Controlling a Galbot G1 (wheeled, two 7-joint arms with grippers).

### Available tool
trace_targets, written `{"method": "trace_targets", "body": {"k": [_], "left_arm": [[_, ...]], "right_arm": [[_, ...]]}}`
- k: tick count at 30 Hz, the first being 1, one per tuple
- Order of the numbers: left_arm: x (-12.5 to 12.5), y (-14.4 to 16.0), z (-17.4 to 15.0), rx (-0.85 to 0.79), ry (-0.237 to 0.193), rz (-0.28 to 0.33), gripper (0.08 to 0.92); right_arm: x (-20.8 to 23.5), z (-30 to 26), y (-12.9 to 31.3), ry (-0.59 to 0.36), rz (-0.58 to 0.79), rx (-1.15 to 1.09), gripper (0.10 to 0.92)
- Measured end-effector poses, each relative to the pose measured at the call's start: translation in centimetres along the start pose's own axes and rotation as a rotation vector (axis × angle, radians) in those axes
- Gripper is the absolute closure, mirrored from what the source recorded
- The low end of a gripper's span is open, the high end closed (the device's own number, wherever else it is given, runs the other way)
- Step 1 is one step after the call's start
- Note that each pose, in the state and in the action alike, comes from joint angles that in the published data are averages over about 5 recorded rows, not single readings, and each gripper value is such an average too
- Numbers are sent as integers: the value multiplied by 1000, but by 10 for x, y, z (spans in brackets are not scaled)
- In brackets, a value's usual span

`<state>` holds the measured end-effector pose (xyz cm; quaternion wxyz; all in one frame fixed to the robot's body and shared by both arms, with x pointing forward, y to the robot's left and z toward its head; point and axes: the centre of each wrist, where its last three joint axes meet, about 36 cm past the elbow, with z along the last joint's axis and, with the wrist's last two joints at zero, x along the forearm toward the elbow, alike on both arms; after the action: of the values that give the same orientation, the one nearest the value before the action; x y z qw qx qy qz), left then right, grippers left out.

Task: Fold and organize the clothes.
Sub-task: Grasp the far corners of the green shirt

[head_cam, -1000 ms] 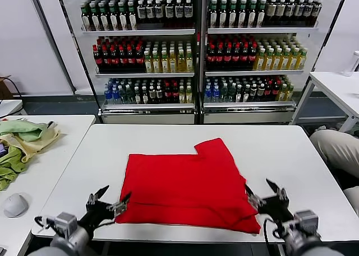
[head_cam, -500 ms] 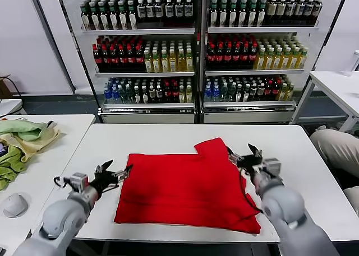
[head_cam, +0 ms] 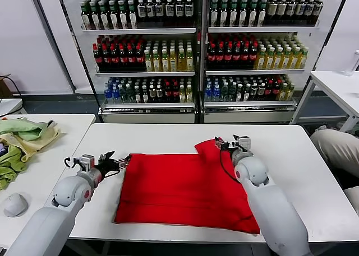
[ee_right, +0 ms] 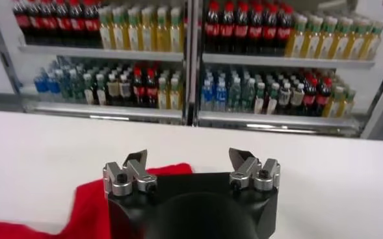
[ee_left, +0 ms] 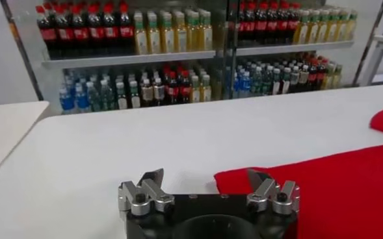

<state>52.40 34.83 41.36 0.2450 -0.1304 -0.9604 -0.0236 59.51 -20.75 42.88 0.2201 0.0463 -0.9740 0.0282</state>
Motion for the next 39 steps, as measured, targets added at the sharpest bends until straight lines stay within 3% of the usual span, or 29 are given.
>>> {"method": "trace_targets", "body": {"k": [10,22,39], "left_arm": [[-15,2,0,0,20,38,177],[-23,6,6,-17,46,12,197],[-24,-1,14,-17,42,50,683]], "right_arm": [[-32,9,11,31,20,-7,200],[-50,14,21,53,21,-27,222],[-49,18,24,59,1,-43,677]]}}
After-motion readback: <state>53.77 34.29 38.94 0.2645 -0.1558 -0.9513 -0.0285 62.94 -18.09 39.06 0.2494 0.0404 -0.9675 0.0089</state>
